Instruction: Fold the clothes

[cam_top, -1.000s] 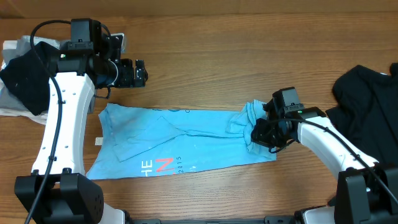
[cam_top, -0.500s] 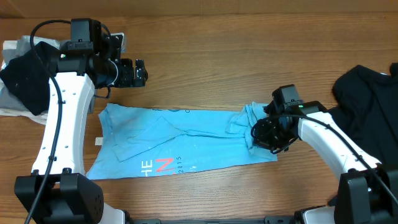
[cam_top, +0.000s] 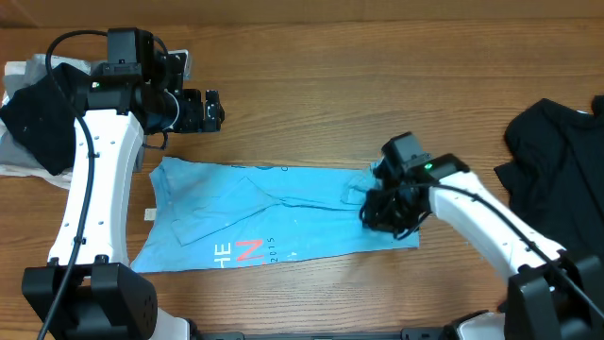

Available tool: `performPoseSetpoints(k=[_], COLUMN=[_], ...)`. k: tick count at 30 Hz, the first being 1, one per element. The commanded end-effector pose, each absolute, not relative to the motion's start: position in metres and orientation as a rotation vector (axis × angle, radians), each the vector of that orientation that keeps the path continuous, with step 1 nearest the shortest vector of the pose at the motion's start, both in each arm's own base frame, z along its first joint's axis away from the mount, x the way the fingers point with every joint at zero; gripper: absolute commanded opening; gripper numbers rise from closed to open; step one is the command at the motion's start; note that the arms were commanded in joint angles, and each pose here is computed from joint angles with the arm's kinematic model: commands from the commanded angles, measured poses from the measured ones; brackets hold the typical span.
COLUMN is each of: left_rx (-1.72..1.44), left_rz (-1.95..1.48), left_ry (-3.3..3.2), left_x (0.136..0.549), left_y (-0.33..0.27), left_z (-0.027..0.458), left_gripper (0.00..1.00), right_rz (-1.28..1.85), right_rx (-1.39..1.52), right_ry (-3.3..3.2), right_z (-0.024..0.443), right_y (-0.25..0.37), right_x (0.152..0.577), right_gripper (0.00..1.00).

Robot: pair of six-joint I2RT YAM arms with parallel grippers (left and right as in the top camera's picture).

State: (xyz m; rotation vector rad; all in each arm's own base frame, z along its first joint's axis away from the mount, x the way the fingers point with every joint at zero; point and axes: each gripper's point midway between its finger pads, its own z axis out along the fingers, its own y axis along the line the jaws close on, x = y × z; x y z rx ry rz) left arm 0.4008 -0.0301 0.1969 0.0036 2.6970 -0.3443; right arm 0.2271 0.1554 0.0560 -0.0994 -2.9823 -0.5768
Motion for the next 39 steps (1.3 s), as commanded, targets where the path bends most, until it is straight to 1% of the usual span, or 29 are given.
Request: performPoseSetpoints(k=[1, 2, 3, 5, 6, 9, 12, 16, 18, 20, 22, 24, 27, 29, 35, 39], left_rx=[0.03, 0.03, 0.03, 0.03, 0.03, 0.03, 0.03, 0.03, 0.03, 0.03, 0.03, 0.03, 0.03, 0.03, 0.03, 0.03], left_rz=[-0.338, -0.338, -0.338, -0.338, -0.338, -0.338, -0.338, -0.338, -0.338, -0.338, -0.338, -0.338, -0.337, -0.338, -0.338, -0.338], left_ry=[2.711, 2.711, 2.711, 2.71, 2.71, 2.71, 2.709, 2.709, 2.709, 2.709, 2.71, 2.71, 2.709, 2.708, 2.709, 2.711], left_x=[0.4, 0.4, 0.4, 0.401, 0.401, 0.401, 0.401, 0.401, 0.401, 0.401, 0.401, 0.401, 0.401, 0.401, 0.401, 0.4], left_y=[-0.031, -0.031, -0.031, -0.031, -0.031, -0.031, -0.031, -0.031, -0.031, -0.031, -0.031, -0.031, -0.031, -0.031, -0.031, -0.031], left_z=[0.191, 0.191, 0.191, 0.191, 0.191, 0.191, 0.191, 0.191, 0.191, 0.191, 0.191, 0.191, 0.191, 0.191, 0.191, 0.191], left_gripper=[1.0, 1.0, 1.0, 1.0, 1.0, 1.0, 1.0, 1.0, 1.0, 1.0, 1.0, 1.0, 1.0, 1.0, 1.0, 1.0], right_rz=[-0.545, -0.533, -0.54, -0.544, -0.547, -0.54, -0.535, -0.533, -0.526, -0.527, -0.523, -0.518, -0.514, -0.549, -0.745, -0.789], right_rx=[-0.189, -0.202, -0.194, -0.205, -0.226, -0.27, -0.228, -0.223, -0.225, -0.225, -0.227, -0.229, -0.232, -0.23, -0.193, -0.173], right_ry=[-3.158, -3.182, -3.198, -3.219, -3.225, -3.224, -3.232, -3.224, -3.213, -3.206, -3.198, -3.191, -3.168, -3.139, -3.091, -3.082], right_z=[0.098, 0.106, 0.112, 0.121, 0.122, 0.12, 0.115, 0.095, 0.082, 0.07, 0.059, 0.05, 0.039, 0.036, 0.035, 0.029], right_y=[0.132, 0.126, 0.122, 0.113, 0.109, 0.101, 0.099, 0.1, 0.1, 0.1, 0.099, 0.098, 0.098, 0.102, 0.123, 0.132], right_x=[0.272, 0.278, 0.283, 0.291, 0.293, 0.297, 0.298, 0.298, 0.296, 0.294, 0.291, 0.286, 0.278, 0.271, 0.267, 0.262], right_gripper=[0.3, 0.43, 0.72, 0.94, 1.0, 1.0, 1.0, 0.92, 0.84, 0.66, 0.44, 0.26, 0.14, 0.12, 0.12, 0.12])
